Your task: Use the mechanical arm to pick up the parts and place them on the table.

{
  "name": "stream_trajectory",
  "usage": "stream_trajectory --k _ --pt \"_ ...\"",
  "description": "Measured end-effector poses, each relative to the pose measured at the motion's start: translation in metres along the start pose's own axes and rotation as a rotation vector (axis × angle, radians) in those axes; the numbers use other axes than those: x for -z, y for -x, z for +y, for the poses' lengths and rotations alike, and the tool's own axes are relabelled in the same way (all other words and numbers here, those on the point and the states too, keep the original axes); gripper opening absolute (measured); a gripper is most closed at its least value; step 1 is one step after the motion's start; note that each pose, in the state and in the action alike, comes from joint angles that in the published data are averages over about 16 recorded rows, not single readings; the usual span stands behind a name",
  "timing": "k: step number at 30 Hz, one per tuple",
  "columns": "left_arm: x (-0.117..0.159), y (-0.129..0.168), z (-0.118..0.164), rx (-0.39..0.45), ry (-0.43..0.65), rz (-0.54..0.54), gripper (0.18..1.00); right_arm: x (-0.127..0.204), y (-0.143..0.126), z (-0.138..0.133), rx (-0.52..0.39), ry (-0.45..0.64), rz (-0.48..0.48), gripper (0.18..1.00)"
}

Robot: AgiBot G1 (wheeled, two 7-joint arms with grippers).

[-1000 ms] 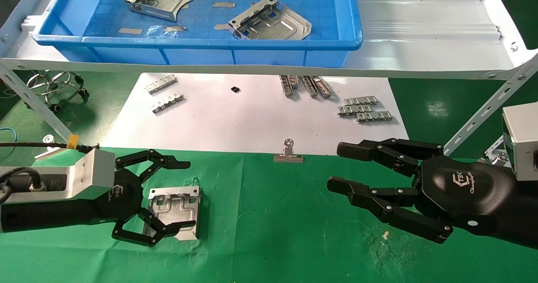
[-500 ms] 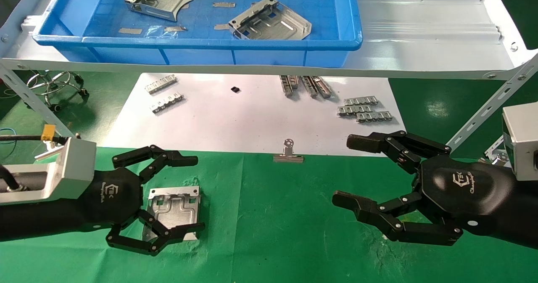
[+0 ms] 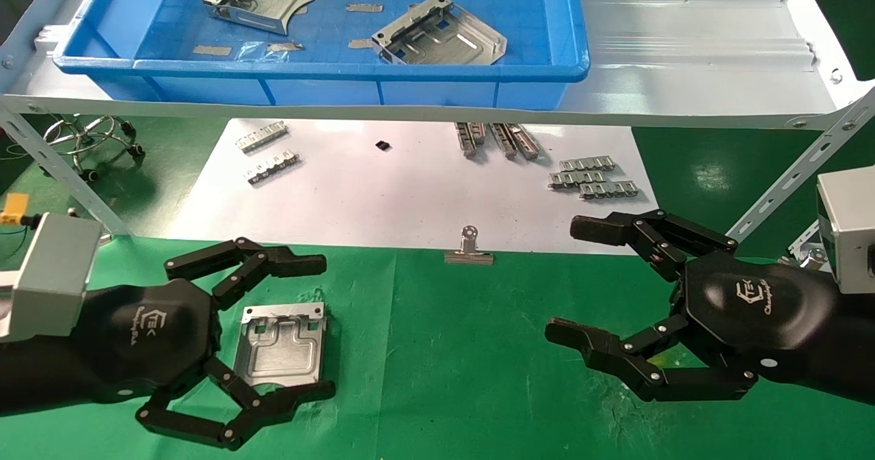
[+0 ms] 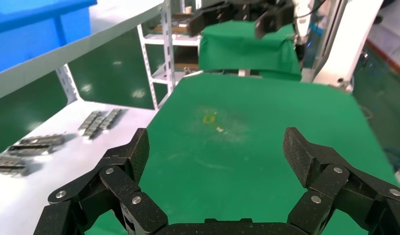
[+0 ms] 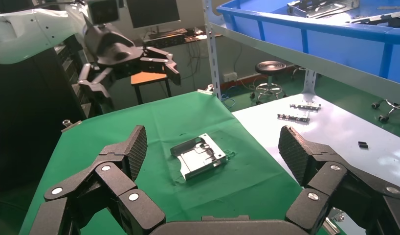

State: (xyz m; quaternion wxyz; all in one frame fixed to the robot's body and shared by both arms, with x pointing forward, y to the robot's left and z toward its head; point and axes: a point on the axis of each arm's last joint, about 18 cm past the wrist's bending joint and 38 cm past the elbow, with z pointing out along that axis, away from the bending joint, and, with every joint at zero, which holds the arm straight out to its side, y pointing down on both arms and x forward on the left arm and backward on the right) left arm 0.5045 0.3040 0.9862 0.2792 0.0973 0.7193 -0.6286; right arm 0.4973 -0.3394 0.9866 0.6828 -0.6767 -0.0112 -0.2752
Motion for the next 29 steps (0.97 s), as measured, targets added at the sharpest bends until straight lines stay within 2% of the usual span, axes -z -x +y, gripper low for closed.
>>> stream_trajectory --k 14,29 --pt "0.005 -0.022 -0.021 0.048 -0.072 0.044 1.001 0.000 0.000 0.000 0.000 0.000 0.000 1.001" --pt "0.005 -0.024 -0.022 0.051 -0.077 0.047 1.001 0.000 0.000 0.000 0.000 0.000 0.000 1.001"
